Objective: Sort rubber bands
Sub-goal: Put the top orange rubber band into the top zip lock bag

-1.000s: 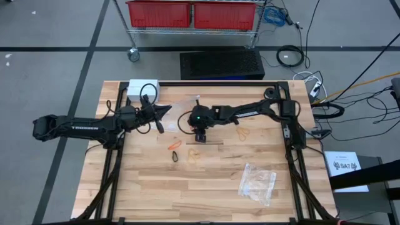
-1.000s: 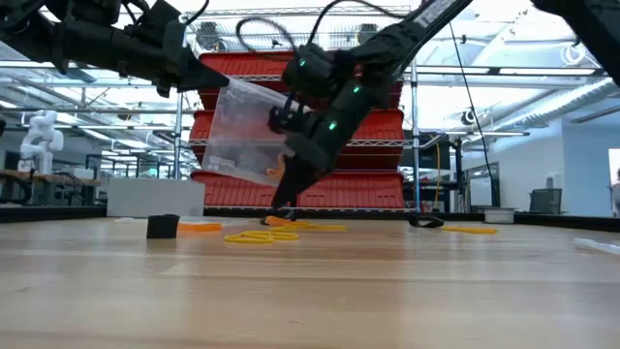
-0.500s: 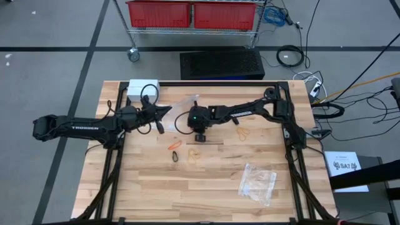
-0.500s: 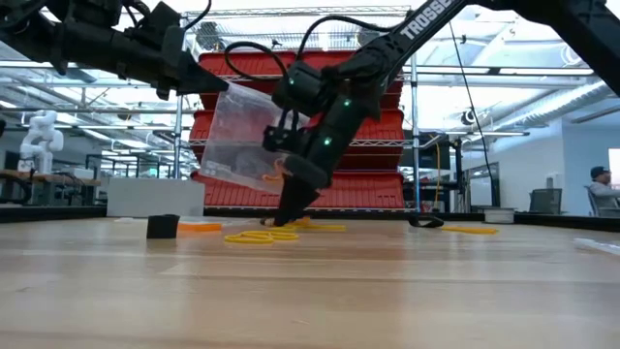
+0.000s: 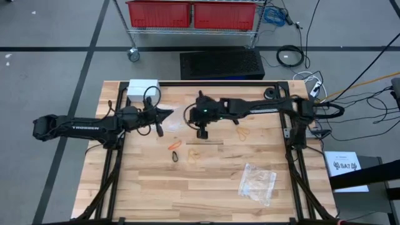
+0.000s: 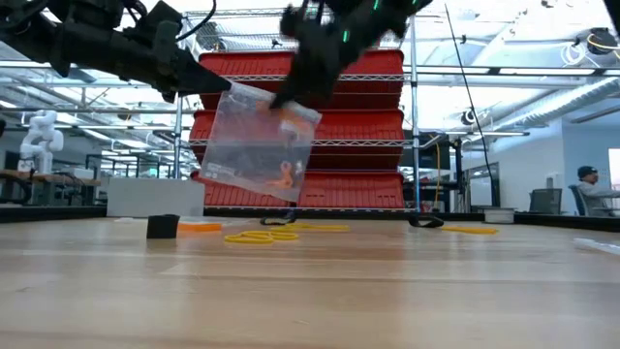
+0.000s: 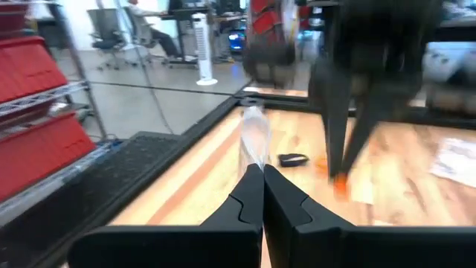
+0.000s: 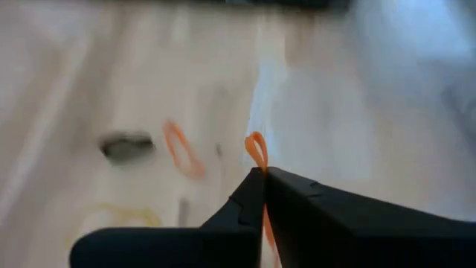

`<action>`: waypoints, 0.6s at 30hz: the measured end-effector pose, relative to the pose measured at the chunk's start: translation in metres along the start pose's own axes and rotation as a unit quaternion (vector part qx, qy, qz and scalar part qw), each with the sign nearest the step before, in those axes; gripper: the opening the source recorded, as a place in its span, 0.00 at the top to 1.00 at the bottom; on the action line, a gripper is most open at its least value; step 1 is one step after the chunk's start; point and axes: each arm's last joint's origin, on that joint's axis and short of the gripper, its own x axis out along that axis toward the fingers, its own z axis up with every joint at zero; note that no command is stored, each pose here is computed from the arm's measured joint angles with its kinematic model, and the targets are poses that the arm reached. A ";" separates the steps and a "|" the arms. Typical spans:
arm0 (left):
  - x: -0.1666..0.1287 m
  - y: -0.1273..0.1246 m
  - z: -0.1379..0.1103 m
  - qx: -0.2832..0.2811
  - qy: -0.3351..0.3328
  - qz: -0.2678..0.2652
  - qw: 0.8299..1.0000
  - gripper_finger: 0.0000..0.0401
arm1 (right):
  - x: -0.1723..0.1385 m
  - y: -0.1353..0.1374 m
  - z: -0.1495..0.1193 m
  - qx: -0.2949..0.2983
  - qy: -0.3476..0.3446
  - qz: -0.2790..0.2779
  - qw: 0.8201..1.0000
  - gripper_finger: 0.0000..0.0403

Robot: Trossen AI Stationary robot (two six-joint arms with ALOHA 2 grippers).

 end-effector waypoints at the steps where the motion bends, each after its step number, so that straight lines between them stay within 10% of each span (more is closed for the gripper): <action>1: 0.000 -0.001 0.000 0.000 0.002 -0.006 1.000 1.00 | -0.008 0.002 0.007 -0.003 -0.019 0.000 1.000 1.00; 7: 0.003 -0.002 -0.002 -0.001 0.006 -0.025 1.000 1.00 | -0.041 0.006 0.036 -0.027 -0.128 -0.023 0.991 1.00; 18: 0.002 -0.008 0.006 -0.014 -0.039 -0.063 0.997 1.00 | -0.020 0.001 0.021 -0.033 -0.076 -0.038 0.996 1.00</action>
